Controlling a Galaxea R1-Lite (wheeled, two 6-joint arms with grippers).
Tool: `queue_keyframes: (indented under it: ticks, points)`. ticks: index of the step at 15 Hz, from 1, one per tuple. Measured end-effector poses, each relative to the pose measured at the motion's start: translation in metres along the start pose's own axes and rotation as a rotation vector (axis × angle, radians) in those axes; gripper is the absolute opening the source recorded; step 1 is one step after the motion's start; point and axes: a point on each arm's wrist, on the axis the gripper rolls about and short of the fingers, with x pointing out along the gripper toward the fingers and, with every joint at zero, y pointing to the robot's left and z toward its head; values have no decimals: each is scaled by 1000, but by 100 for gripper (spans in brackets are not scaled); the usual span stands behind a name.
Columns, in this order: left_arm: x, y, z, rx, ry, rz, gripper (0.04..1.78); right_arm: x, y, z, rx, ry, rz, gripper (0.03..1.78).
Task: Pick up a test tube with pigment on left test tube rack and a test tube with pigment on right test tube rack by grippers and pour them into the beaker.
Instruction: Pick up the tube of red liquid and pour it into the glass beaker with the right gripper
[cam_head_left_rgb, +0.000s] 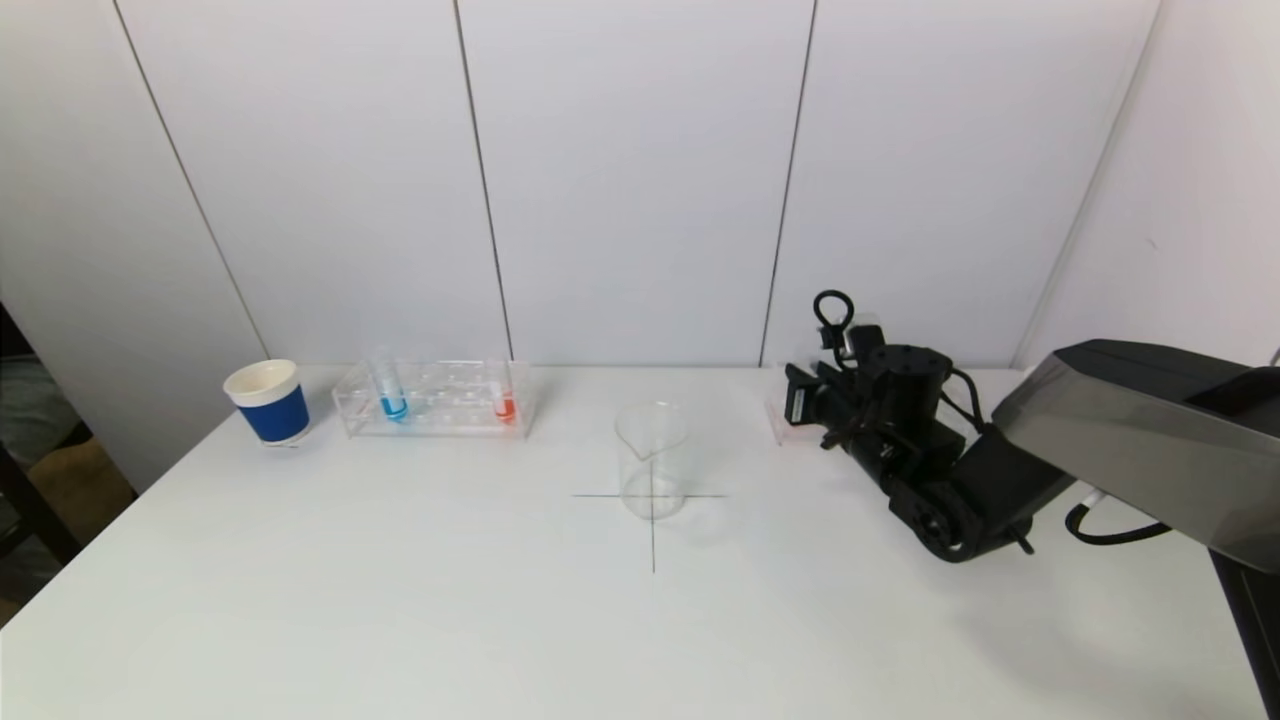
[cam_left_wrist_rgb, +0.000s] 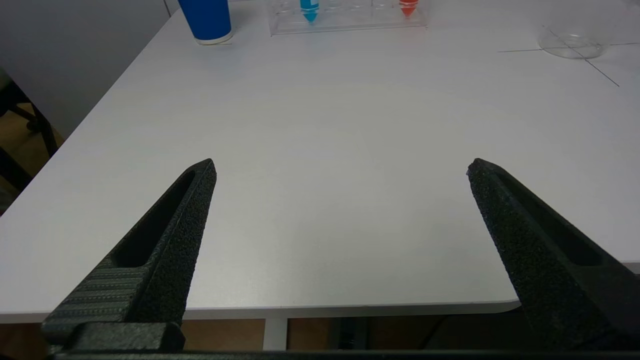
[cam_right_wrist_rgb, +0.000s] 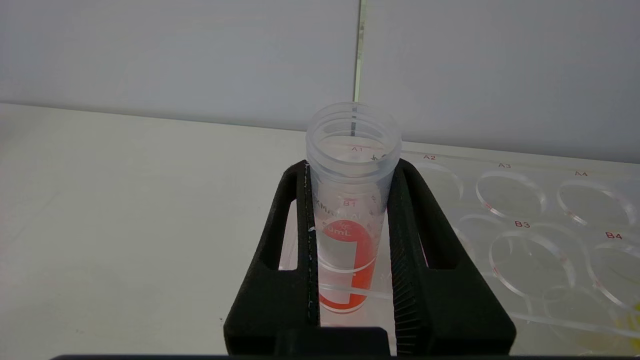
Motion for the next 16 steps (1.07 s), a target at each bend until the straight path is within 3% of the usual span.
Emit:
queue_keyframes:
  ticks: [16]
  points:
    - [0, 0, 0, 0, 0, 0, 176, -4, -2, 35, 2, -23, -5, 46]
